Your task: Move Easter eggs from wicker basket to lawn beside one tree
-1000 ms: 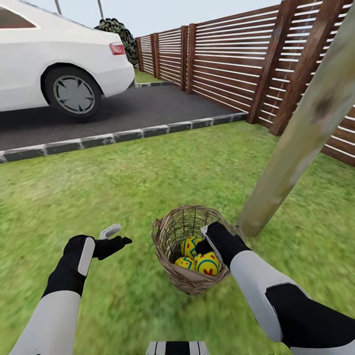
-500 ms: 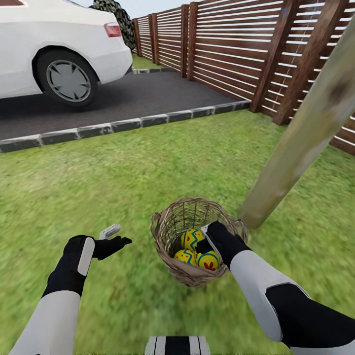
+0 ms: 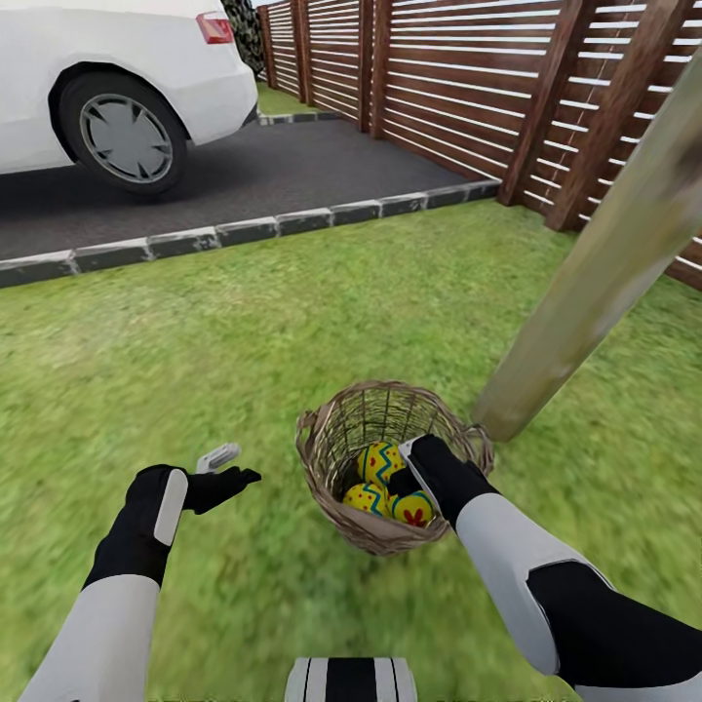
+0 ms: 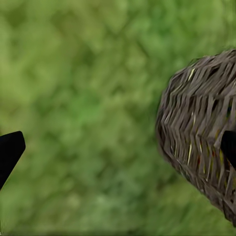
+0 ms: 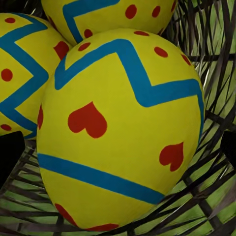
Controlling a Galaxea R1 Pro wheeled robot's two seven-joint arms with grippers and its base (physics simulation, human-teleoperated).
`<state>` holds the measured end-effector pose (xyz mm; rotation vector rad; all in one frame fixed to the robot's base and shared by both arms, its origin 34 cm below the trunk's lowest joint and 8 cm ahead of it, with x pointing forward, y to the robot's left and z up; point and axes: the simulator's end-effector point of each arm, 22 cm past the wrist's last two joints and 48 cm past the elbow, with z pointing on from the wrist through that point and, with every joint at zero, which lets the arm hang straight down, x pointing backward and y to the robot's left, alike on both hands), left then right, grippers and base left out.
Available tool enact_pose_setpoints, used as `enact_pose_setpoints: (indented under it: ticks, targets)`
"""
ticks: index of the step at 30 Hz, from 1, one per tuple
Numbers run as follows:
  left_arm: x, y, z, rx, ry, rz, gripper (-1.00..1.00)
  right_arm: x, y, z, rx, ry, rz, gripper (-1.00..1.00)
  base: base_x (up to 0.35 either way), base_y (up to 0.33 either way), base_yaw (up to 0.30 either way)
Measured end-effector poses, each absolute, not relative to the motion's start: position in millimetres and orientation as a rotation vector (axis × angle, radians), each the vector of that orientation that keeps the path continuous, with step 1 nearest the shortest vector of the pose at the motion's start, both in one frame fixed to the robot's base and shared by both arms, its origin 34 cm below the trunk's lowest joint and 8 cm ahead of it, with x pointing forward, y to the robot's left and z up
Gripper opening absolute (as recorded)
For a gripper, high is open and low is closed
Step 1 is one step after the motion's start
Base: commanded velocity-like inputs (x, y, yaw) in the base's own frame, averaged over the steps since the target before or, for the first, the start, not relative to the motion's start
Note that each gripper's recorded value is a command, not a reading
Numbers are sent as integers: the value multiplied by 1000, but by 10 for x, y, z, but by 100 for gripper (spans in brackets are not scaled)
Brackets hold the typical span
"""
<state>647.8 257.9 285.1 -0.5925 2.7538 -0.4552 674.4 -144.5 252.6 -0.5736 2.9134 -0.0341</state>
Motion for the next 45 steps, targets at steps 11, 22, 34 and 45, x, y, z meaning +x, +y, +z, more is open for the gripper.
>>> enact_pose_setpoints:
  ticks: [11,22,34,45]
  targets:
    - [6427,2582,2712,-603,2775,-452,100,6710,-1443,2380,-577,2923,-25,100,0,0,0]
    - [6370,2557,2571,-610,2798,-453,100,6655,-1472,2234,-598,2942,-40,100,0,0,0]
    - [6340,2546,2502,-615,2809,-453,100,6681,-1478,2199,-605,2937,-47,100,0,0,0]
    - [6323,2550,2459,-620,2815,-451,100,6722,-1462,2193,-602,2928,-38,-100,0,0,0]
